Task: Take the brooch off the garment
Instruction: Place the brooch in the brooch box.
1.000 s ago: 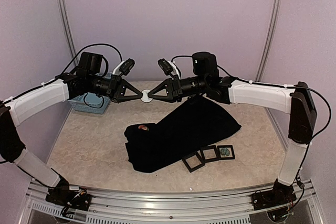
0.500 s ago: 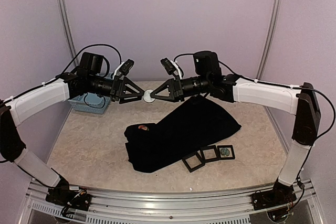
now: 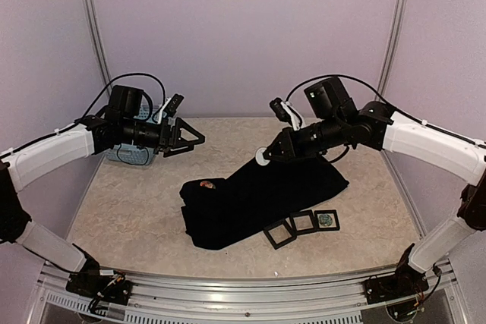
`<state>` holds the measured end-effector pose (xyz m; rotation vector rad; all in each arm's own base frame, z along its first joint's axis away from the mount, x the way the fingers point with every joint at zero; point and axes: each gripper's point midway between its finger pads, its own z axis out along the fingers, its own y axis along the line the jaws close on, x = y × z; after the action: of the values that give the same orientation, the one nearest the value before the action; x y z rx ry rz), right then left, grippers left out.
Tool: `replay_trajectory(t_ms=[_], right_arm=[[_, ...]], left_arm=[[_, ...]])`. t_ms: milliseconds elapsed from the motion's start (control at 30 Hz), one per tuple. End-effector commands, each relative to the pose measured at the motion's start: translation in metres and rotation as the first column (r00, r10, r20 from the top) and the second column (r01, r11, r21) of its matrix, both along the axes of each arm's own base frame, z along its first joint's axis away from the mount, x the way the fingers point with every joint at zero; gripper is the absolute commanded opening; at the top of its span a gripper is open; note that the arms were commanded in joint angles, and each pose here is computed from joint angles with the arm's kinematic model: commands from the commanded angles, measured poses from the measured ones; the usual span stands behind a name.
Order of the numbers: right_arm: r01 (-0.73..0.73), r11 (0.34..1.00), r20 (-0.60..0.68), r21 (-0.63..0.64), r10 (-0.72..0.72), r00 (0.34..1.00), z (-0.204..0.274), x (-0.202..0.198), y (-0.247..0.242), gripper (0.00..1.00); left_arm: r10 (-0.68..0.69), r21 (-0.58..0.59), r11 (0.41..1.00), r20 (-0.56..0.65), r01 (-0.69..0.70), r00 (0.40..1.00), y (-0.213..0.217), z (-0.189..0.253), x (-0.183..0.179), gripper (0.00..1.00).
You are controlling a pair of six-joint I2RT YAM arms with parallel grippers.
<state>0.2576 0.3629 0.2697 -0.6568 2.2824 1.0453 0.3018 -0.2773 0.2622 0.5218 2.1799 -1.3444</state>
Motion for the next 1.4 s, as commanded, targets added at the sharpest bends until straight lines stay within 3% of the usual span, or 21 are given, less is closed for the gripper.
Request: replay_trajectory(t_ms=[0, 267, 633, 1367], right_arm=[[0.172, 0.873, -0.037, -0.456, -0.211, 0.977, -0.089, -0.016, -0.074, 0.00], [0.267, 0.691, -0.007, -0.672, -0.365, 0.931, -0.142, -0.020, -0.120, 0.00], [0.264, 0.492, 0.077, -0.830, -0.367, 0.927, -0.187, -0.010, -0.128, 0.00], [0.196, 0.400, 0.053, -0.896, -0.341, 0.939, -0.220, -0.016, -0.129, 0.00]], left_arm=[[0.092, 0.066, 0.994, -0.034, -0.089, 0.995, 0.013, -0.019, 0.002, 0.93], [0.196, 0.110, 0.974, 0.017, -0.197, 0.980, 0.027, -0.019, 0.008, 0.94], [0.242, 0.133, 0.961, 0.025, -0.243, 0.970, 0.037, -0.019, 0.011, 0.94], [0.264, 0.148, 0.953, 0.012, -0.263, 0.964, 0.043, -0.023, 0.013, 0.95]])
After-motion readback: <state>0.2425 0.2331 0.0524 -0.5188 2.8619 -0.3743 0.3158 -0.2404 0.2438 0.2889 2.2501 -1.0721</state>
